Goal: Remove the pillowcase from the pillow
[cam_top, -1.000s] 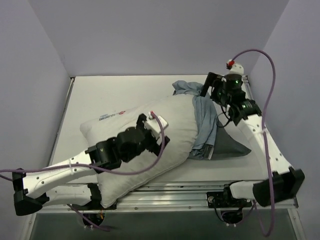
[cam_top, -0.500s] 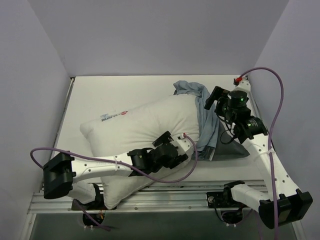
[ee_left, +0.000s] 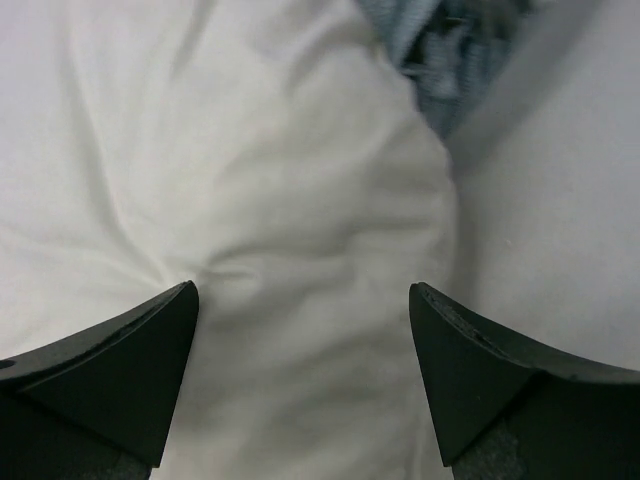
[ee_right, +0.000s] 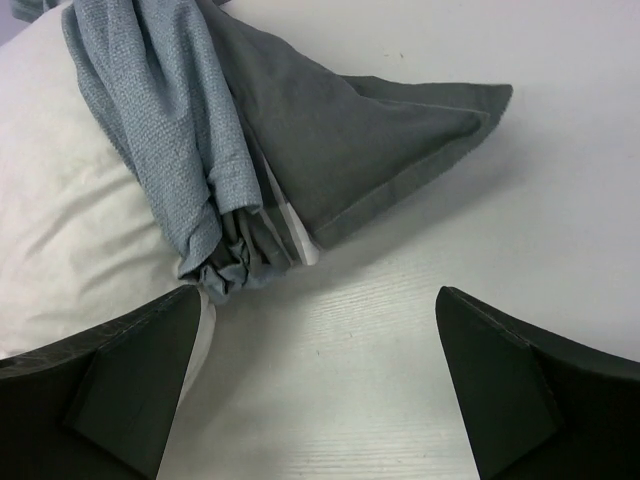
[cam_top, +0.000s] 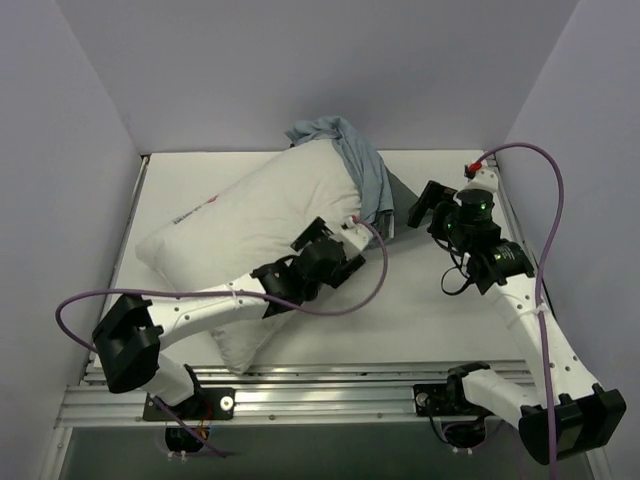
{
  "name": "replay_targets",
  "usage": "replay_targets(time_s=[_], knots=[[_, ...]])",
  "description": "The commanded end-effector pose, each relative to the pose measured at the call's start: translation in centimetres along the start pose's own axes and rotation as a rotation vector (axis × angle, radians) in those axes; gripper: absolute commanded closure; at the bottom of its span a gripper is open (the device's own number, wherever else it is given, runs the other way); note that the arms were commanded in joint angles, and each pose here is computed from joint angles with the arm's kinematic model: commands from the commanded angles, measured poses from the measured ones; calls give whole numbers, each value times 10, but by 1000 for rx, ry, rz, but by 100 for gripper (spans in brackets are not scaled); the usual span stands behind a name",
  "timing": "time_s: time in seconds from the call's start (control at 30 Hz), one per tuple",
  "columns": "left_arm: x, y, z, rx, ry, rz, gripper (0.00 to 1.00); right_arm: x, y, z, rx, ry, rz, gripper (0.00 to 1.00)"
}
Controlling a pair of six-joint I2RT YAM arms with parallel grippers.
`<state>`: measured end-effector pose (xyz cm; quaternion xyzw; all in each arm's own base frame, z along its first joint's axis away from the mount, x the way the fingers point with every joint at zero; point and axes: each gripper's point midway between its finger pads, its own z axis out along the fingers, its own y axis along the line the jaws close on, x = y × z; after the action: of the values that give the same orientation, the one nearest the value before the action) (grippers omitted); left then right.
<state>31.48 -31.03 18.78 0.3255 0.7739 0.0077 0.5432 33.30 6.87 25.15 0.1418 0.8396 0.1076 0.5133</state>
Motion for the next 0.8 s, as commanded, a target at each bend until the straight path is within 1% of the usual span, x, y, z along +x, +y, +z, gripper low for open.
replay_targets(time_s=[0.0,0.07,0.13,0.2,0.23,0.27,0.33,0.4,0.43,0.47,0.53,0.57,0.6,0.73,0.77], knots=[[-30,-38,-47,83,-89,170,6,-4,0,-9,-20,-35,-11,0],[-29,-51,-56,113,-103,191,6,-2,-1,-9,-25,-32,-8,0],[-11,-61,-50,116,-70,225,6,5,0,-6,-32,-19,-4,0],[1,-56,-38,35,-37,264,6,9,0,-3,-41,-8,0,0],[14,-58,-25,-5,2,305,6,12,-1,-1,-38,-9,6,0],[17,-50,-18,-82,17,318,6,13,-1,0,-35,-6,10,0],[30,-49,4,-150,71,367,6,15,-1,2,-37,-3,19,0],[38,-47,16,-199,108,396,6,17,1,4,-41,6,28,0],[51,-48,27,-212,141,426,6,17,3,5,-52,7,31,0],[45,-50,35,-232,114,402,6,18,3,5,-54,8,39,0],[55,-49,45,-270,134,449,6,19,5,6,-66,8,46,0],[54,-46,50,-296,125,437,6,22,5,7,-69,13,48,0],[61,-41,54,-333,146,460,6,22,6,8,-73,14,48,0],[60,-15,62,-465,138,414,5,27,6,12,-75,21,50,0],[61,-7,63,-489,144,406,7,30,10,12,-102,38,51,0]])
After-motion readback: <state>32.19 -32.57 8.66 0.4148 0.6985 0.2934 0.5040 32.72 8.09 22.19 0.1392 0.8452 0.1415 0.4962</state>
